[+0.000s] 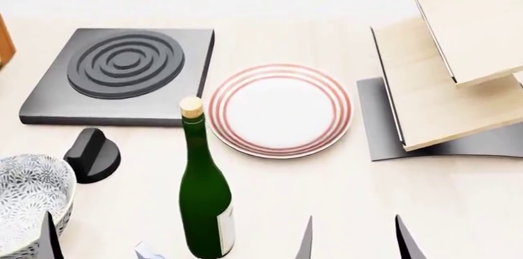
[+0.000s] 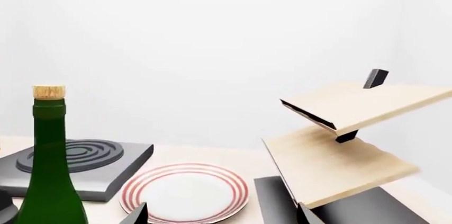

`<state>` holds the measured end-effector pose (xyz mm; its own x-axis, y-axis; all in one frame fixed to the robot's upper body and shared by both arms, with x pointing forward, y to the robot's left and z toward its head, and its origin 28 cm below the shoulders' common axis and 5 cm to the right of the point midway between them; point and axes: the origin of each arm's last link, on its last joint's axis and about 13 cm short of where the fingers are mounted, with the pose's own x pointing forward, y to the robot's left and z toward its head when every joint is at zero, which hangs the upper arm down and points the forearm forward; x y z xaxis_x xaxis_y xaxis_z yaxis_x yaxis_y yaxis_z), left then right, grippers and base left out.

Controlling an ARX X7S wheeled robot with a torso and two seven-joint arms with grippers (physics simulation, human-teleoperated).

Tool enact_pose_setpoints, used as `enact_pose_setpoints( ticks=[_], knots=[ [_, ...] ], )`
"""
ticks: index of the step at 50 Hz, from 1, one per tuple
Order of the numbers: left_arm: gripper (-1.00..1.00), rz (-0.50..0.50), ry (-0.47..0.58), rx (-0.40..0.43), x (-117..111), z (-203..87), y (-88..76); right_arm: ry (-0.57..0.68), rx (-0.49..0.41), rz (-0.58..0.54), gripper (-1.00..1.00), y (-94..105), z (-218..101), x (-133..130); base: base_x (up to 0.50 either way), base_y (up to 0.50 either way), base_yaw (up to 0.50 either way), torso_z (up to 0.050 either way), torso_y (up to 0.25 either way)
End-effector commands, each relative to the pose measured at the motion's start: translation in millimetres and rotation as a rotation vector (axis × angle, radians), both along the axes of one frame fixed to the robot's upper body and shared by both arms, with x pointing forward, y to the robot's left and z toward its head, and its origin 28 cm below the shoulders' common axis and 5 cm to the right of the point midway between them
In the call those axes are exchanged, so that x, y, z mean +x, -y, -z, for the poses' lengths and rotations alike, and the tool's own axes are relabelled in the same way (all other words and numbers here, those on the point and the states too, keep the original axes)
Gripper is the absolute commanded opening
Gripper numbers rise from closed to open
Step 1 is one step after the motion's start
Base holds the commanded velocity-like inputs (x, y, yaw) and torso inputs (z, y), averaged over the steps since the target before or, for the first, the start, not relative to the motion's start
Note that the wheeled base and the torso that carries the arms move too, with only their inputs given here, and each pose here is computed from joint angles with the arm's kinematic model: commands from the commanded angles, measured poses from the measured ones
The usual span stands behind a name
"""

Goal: Pick up the akita bowl and put it on the plate.

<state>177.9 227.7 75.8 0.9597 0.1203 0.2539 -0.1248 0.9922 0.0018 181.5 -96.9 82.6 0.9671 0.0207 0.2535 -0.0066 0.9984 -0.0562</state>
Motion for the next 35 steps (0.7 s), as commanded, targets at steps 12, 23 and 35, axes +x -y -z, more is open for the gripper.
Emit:
enact_pose_setpoints(
  ticks=[12, 23, 35],
  knots=[
    [1.00, 0.002, 0.000, 0.000, -0.3, 0.9, 0.3, 0.002, -0.003, -0.007, 1.00, -1.3, 0.9, -0.5, 0.14, 0.00, 0.00, 0.000, 0.000],
    [1.00, 0.001, -0.001, 0.001, -0.6, 1.0, -0.3, 0.002, -0.007, -0.013, 1.00, -2.4, 1.4, -1.2, 0.14, 0.00, 0.00, 0.000, 0.000],
    [1.00, 0.000, -0.002, 0.000, -0.1, 0.9, -0.3, 0.002, -0.008, -0.014, 1.00, -2.3, 1.2, -0.5, 0.14, 0.00, 0.00, 0.000, 0.000]
  ],
)
